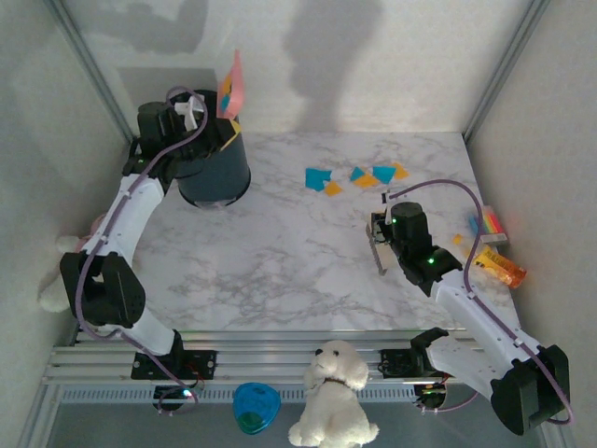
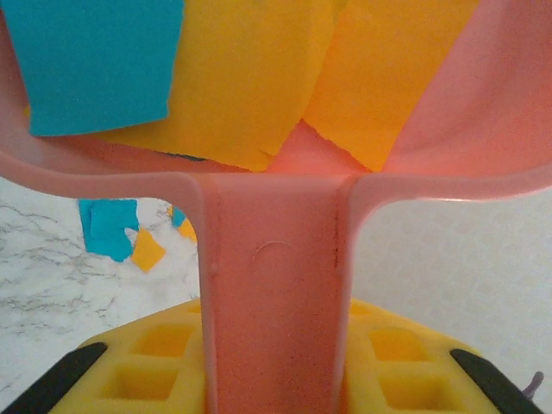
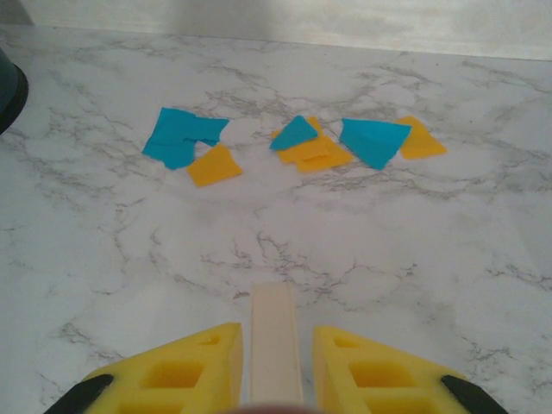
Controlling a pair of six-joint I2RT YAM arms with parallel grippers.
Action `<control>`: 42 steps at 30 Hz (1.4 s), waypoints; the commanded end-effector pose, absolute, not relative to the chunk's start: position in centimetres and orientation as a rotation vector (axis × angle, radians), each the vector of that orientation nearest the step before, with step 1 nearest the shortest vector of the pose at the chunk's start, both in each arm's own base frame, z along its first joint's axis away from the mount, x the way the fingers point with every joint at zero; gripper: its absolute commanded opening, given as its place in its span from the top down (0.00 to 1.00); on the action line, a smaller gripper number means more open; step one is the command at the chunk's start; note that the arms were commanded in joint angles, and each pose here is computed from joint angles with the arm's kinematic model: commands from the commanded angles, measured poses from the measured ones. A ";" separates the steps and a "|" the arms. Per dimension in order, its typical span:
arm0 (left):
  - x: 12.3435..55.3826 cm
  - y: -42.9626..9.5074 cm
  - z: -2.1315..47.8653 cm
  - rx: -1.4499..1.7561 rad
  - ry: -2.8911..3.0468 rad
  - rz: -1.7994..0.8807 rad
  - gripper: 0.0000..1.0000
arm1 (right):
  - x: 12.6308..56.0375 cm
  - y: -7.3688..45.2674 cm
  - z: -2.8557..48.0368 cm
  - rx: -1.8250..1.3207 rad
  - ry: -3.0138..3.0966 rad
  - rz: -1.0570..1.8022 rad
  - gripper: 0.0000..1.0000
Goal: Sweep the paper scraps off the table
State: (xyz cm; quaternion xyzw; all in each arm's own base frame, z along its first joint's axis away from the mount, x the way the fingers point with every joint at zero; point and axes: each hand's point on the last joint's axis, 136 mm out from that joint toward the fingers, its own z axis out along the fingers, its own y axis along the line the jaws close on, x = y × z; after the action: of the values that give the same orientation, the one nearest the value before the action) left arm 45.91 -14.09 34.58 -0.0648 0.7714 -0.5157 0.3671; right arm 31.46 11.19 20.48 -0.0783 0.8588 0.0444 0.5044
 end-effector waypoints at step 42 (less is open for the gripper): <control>47.0 -10.9 38.3 -0.666 1.366 -2.029 1.00 | 31.9 11.8 21.4 -0.170 2.055 0.139 1.00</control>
State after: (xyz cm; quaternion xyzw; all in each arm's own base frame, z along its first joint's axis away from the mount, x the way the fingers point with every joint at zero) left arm 47.89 -10.93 35.81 -0.2776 0.5536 -0.7313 0.2858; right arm 31.48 11.19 20.05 -0.0766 0.8628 0.0433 0.4979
